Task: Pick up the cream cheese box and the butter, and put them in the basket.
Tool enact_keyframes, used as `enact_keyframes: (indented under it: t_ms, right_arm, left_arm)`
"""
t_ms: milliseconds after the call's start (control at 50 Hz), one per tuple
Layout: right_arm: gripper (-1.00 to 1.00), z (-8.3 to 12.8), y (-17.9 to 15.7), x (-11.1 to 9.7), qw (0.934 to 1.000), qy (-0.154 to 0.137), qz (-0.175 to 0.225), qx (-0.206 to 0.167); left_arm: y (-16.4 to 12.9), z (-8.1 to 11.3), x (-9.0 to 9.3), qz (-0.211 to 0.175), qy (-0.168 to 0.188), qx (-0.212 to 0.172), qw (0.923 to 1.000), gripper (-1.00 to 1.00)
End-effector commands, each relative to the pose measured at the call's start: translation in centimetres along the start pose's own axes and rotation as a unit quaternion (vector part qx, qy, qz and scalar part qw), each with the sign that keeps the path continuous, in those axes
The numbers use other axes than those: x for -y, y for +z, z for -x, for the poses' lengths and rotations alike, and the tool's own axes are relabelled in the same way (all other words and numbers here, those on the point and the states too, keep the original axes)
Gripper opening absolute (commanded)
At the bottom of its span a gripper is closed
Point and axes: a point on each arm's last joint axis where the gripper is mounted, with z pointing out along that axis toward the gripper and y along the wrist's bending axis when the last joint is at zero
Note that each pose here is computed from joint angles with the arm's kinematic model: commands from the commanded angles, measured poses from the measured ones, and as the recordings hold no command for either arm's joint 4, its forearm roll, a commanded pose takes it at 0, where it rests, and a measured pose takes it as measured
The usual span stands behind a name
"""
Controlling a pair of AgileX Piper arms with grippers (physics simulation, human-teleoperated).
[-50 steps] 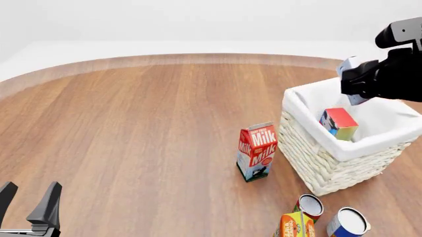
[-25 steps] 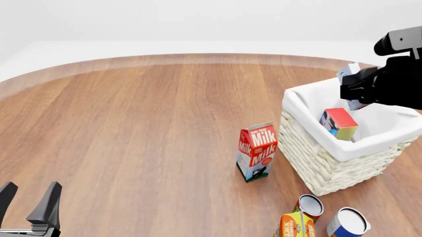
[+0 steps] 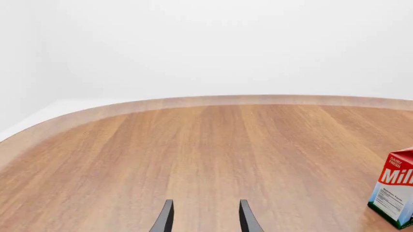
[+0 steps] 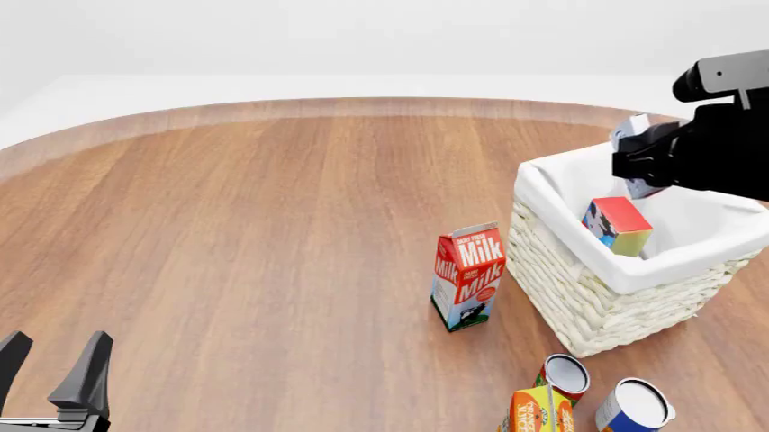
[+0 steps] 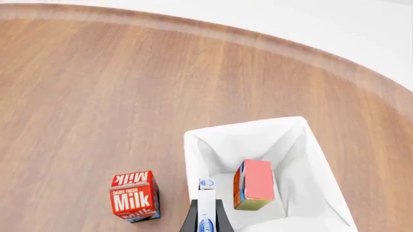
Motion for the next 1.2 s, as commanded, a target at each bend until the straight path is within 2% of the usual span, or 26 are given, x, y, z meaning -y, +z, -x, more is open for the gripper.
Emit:
enact_keyframes:
  t_ms: [20, 540, 1200]
  right_arm:
    - [-1.0, 0.3, 0.2, 0.2, 0.9999, 0.007, -0.005, 0.006]
    - [-1.0, -1.3, 2.6, 0.9, 0.9995, 0.023, -0.018, -0.011]
    - [-1.0, -1.7, 4.5, 1.6, 0.9988, 0.035, -0.028, -0.018]
  left_arm:
    - [0.0, 0.0, 0.0, 0.0, 0.0, 0.0, 1.0, 1.0]
    - [0.0, 0.0, 0.0, 0.0, 0.0, 0.0, 1.0, 1.0]
    - [0.0, 0.0, 0.0, 0.0, 0.0, 0.0, 1.0, 1.0]
